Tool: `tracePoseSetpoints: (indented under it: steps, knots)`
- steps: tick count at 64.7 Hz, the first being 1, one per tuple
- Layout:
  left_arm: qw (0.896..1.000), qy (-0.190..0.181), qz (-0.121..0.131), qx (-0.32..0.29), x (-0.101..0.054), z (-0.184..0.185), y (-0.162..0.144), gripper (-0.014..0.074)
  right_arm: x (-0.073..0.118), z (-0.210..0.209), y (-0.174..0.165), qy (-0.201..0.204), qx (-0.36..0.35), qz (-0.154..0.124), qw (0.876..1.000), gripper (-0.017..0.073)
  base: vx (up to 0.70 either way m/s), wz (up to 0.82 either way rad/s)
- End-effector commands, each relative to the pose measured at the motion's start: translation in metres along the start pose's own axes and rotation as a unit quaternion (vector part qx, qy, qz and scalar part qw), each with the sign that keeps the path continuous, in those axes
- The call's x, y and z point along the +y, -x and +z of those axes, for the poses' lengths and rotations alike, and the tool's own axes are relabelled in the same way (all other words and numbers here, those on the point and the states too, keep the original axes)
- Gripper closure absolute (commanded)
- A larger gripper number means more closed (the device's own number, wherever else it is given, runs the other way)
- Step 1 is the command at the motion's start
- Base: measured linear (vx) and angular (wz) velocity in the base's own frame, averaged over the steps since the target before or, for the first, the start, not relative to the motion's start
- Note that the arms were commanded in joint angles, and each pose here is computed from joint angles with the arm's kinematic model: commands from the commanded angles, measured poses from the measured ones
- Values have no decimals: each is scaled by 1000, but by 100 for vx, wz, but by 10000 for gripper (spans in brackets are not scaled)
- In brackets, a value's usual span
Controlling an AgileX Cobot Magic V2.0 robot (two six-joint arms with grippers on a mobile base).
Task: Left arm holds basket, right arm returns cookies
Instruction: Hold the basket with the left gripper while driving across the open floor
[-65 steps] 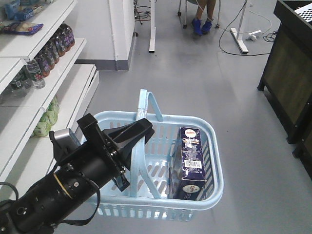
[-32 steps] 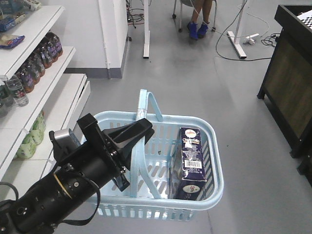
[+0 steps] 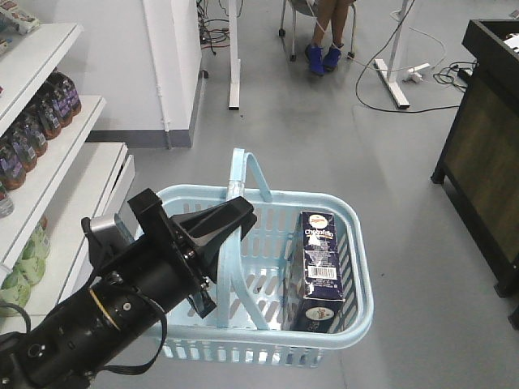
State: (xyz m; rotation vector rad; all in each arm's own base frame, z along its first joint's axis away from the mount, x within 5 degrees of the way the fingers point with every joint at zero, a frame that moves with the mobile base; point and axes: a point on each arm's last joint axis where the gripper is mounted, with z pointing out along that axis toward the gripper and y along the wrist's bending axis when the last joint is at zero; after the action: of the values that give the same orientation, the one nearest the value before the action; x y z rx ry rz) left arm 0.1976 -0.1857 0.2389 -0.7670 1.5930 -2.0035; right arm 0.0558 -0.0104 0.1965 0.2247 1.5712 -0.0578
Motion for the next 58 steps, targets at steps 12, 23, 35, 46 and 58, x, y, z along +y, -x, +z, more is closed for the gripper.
tracePoseSetpoints:
  steps: [12,23,35,46,58]
  knots:
    - [984,-174,0,30,-43,-3,-7,594,0,1,0,3,-21,-8,1000,565,39,7]
    - [984,-174,0,30,-43,-3,-7,594,0,1,0,3,-21,-8,1000,565,39,10]
    - [984,-174,0,30,-43,-3,-7,594,0,1,0,3,-21,-8,1000,565,39,10]
    - [984,-174,0,30,-43,-3,-7,594,0,1,0,3,-21,-8,1000,565,39,11]
    - [984,-174,0,30,-43,-3,-7,594,0,1,0,3,-21,-8,1000,565,38,12]
